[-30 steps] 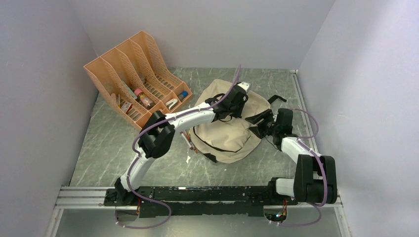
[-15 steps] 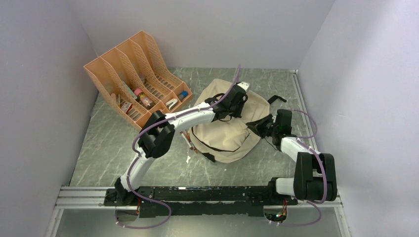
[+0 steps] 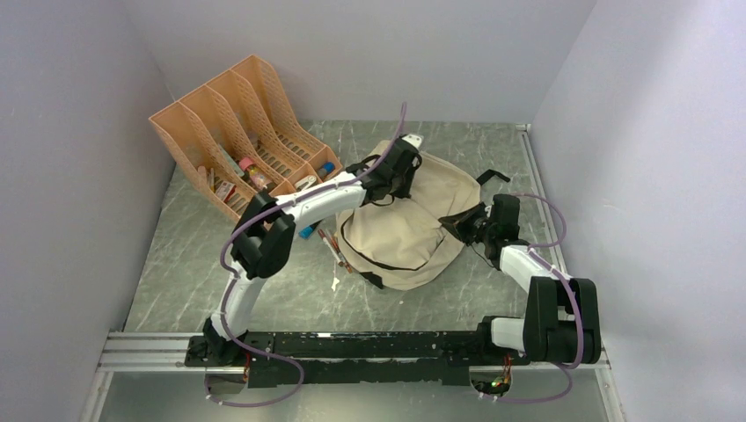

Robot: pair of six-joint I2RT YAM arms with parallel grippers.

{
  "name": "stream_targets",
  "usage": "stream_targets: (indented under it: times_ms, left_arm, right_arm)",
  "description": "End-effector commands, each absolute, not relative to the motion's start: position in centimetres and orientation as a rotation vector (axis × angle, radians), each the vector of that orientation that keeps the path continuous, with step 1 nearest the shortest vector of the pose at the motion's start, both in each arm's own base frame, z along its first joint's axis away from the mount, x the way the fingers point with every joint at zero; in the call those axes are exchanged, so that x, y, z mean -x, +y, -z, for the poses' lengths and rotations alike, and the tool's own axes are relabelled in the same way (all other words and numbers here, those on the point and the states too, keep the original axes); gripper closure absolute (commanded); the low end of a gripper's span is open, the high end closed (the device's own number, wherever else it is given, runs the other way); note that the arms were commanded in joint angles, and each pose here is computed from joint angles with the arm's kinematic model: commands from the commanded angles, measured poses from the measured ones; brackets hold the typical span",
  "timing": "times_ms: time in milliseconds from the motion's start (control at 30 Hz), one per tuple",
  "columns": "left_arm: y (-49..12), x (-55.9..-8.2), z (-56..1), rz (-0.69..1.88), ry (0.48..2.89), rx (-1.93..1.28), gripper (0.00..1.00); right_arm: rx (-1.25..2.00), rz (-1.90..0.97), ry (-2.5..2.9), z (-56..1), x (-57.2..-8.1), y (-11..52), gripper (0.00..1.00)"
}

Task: Pack the student bag
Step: Unzip the student bag at the center of the board.

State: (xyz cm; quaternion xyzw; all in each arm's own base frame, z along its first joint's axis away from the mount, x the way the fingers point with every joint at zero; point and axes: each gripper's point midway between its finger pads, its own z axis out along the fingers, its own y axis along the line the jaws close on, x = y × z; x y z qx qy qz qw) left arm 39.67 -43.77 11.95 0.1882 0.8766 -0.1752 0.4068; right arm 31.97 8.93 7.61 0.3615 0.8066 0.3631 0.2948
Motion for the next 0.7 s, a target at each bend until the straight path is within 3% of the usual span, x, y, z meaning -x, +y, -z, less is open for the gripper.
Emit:
stream_targets:
  times_ms: [0,433,667]
  left_arm:
    - [-38.8,-43.7,-16.2,0.303,2.111,-0.36,0.95]
    - [-29.7,-49.2,-15.6,0.118,2.133,-0.217,0.95]
    - [-27.5,-49.9,-14.9,0.122,2.16,-0.191,0.94]
  right_arm:
    - [-0.954,-0.908,2.154,-6.9,-31.6,8.4,1.0]
    - [-0.955,-0.853,2.151,-6.9,-31.5,7.7,1.0]
    - [-0.915,-0.831,2.153,-7.3,-31.8,7.6,1.0]
